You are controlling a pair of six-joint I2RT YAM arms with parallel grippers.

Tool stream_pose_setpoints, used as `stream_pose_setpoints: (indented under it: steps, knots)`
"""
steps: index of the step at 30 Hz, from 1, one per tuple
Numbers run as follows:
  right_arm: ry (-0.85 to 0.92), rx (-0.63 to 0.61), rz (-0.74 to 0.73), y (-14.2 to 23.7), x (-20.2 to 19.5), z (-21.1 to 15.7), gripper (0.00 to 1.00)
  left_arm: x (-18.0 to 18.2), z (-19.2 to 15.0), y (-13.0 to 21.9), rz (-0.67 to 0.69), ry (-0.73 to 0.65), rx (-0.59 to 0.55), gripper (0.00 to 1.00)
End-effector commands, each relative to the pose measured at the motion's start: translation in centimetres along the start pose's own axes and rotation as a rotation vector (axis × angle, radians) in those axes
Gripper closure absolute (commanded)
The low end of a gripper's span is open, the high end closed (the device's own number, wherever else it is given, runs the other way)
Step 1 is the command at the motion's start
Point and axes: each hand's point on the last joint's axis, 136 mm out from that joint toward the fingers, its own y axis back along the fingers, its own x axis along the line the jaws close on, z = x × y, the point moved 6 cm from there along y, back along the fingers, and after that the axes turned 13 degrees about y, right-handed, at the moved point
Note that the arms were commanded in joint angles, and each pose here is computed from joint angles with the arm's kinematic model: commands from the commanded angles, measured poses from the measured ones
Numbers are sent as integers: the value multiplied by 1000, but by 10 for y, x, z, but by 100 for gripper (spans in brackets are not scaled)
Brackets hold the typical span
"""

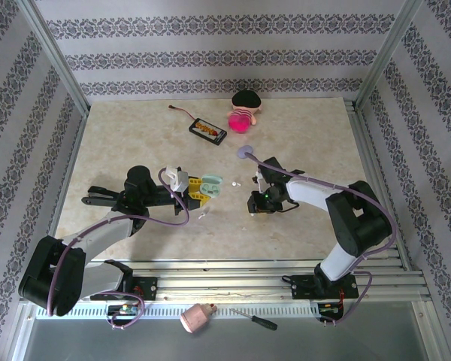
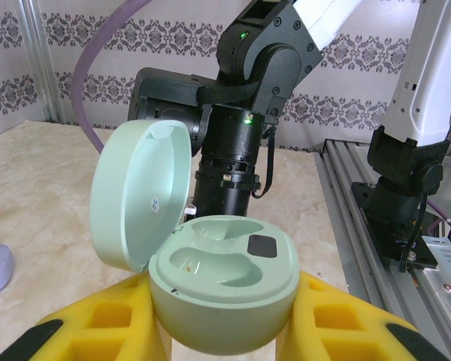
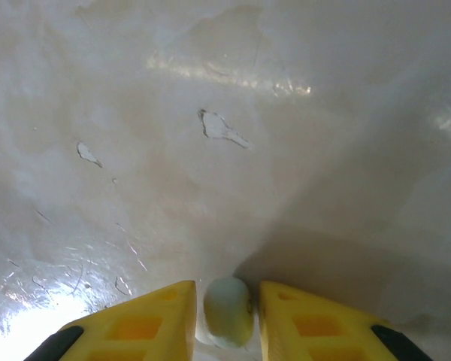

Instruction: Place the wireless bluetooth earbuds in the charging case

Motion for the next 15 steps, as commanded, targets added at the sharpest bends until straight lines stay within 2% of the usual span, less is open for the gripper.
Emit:
stream_pose_setpoints:
  steps: [1, 5, 15]
  knots:
    - [-18, -11, 33, -4, -1, 3, 71, -1, 0, 3, -3, -15, -4, 72]
    - [-51, -39, 81, -5, -1, 6, 69, -1, 0, 3, -2, -16, -4, 72]
    - [-78, -61, 156, -5, 4, 5, 72, 0, 0, 3, -1, -13, -5, 72]
